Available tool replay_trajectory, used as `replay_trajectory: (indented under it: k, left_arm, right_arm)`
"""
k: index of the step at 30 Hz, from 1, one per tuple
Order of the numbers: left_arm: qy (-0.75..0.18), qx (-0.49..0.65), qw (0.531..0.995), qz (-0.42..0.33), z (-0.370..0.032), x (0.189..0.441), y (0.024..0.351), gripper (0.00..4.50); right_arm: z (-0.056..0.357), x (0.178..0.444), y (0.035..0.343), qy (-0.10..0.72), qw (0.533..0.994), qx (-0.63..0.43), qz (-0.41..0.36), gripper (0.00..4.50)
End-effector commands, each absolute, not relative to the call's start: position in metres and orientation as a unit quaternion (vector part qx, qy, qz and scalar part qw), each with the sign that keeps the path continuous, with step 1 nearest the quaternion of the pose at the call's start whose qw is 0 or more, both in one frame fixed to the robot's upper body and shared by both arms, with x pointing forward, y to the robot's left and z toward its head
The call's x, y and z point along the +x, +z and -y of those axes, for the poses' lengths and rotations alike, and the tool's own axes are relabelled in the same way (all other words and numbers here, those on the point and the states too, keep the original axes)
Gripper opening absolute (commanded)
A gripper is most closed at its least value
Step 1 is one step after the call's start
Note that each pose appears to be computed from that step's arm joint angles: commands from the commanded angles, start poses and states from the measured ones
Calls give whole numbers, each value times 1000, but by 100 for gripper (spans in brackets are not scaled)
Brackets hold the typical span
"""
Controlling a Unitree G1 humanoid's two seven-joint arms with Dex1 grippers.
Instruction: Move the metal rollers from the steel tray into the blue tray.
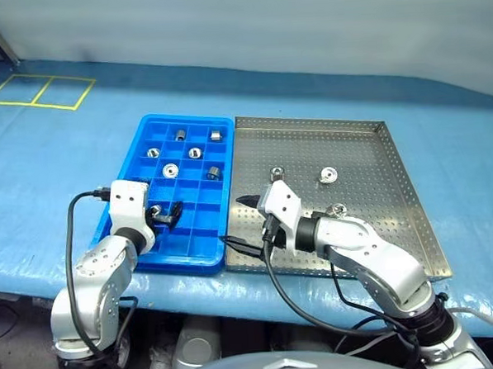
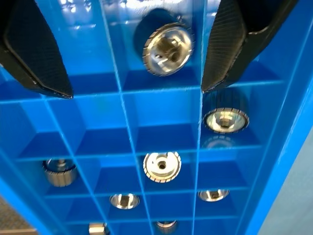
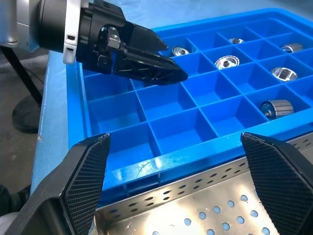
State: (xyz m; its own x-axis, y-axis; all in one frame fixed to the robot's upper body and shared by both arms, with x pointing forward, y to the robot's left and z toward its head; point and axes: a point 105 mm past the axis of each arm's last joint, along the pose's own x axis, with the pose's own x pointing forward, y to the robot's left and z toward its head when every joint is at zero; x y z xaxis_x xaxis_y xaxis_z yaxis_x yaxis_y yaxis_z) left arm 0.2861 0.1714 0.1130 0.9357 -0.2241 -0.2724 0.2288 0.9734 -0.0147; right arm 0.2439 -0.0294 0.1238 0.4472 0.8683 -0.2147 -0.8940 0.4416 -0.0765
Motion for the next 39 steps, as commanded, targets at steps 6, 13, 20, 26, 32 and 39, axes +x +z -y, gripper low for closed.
replay_trajectory:
  k: [6,13,20,26,32,39]
  left_arm:
    - [-295,14,952,-76,-117,314,156,443]
    - [-369,38,921,-118,-79,345,148,443]
    - [-401,55,902,-153,-38,372,125,443]
    - [-360,76,915,-166,-29,394,104,443]
    - [-325,77,927,-173,-30,405,92,443]
    - [-307,65,927,-204,-34,405,77,427]
  right_arm:
    - [56,244,138,430,898,-83,-43,450]
    - [77,237,136,354,932,-68,-49,450]
    - [83,231,135,318,945,-57,-48,450]
    - [83,227,135,299,952,-39,-46,450]
    - [83,224,133,288,956,-31,-51,450]
    - [85,226,134,287,956,-37,-50,450]
